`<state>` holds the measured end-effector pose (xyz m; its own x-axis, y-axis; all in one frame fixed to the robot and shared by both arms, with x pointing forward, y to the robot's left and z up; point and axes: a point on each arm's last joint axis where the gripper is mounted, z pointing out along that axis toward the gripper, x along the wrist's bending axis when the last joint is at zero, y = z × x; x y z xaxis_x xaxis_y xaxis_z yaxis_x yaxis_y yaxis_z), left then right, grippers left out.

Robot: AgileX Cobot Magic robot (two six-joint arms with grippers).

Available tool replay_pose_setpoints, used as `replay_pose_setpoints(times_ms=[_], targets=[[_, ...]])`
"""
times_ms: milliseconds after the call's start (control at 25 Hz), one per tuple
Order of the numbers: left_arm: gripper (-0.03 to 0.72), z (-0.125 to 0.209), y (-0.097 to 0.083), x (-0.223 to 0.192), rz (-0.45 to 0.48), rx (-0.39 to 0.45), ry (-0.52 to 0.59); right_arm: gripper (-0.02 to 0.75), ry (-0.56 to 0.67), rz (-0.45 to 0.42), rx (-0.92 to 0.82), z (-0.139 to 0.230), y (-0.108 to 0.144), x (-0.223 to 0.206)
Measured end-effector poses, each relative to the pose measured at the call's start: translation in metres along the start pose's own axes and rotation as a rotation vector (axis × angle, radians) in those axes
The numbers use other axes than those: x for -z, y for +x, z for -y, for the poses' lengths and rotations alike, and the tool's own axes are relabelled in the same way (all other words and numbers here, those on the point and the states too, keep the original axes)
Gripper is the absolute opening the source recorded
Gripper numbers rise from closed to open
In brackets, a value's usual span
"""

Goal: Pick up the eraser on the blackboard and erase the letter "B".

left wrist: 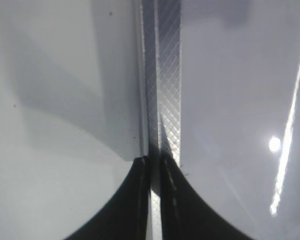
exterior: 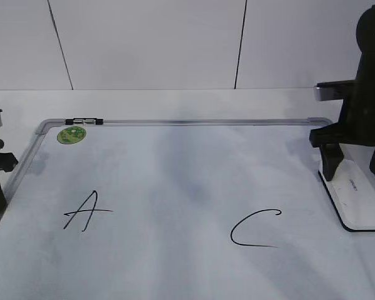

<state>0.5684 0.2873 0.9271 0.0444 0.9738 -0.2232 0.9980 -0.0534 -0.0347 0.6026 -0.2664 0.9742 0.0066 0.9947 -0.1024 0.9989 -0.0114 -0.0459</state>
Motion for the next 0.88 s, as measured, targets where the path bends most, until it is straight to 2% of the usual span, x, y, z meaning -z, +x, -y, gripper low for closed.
replay_pose_setpoints(times_ms=[240,680,880], targets=[[0.013,0.000,0.000,0.000,0.002,0.001,0.000,0.586,-0.068,-0.044,-0.022,-0.012,0.003,0.021],[0.016,0.000,-0.001,0.000,0.007,0.003,-0.002,0.573,-0.101,-0.084,-0.033,-0.017,0.005,0.032],[0.065,0.000,-0.001,0.000,0.009,-0.006,-0.002,0.549,-0.098,-0.091,-0.035,-0.017,0.006,0.032]])
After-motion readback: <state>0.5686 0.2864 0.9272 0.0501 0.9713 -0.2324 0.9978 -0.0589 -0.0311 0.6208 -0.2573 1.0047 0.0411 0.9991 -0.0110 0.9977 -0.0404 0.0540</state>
